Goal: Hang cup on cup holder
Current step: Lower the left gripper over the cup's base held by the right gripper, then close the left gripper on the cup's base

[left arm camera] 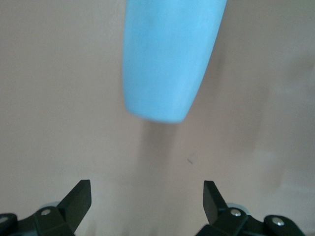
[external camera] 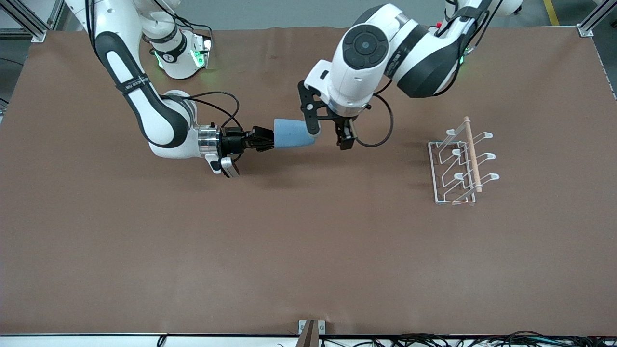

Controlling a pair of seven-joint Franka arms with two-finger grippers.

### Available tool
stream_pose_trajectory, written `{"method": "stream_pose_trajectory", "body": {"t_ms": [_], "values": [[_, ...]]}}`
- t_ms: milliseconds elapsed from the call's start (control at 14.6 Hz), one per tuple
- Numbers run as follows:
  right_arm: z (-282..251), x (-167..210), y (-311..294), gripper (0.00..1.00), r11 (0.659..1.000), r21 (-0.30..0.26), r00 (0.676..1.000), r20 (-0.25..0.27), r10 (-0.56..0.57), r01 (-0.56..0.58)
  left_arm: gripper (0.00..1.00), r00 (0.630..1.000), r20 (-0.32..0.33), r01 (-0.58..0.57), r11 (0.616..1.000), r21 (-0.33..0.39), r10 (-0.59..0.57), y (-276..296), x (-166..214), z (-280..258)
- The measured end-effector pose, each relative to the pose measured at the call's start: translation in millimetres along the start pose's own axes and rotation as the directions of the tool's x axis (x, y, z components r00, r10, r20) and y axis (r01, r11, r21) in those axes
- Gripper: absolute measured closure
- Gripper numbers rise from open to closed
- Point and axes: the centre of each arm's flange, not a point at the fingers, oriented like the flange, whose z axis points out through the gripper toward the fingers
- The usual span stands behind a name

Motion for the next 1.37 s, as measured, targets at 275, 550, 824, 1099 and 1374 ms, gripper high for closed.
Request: {"method": "stream_pose_trajectory", "body": {"t_ms": [275,550,824,1099,1374], "values": [[0,0,0,0.95,1.000,0.000,1.000,0.000,0.000,0.000,0.00,0.998,-0.051,-0.024,0.999,0.034,0.026,6,20,7],[0,0,0,0.95,1.000,0.001,1.000,0.000,0.000,0.000,0.00,0.995,-0.094,-0.036,0.997,0.064,0.042,9,32,10],[0,0,0,0.95,1.000,0.001,1.000,-0.001,0.000,0.000,0.00,0.992,-0.109,-0.055,0.996,0.073,0.063,17,44,16],[0,0,0,0.95,1.000,0.002,1.000,-0.001,0.000,0.000,0.00,0.992,-0.103,-0.065,0.996,0.064,0.071,24,53,28],[0,0,0,0.95,1.000,0.002,1.000,-0.001,-0.006,0.006,0.00,0.989,-0.128,-0.065,0.995,0.077,0.075,20,62,42]]}}
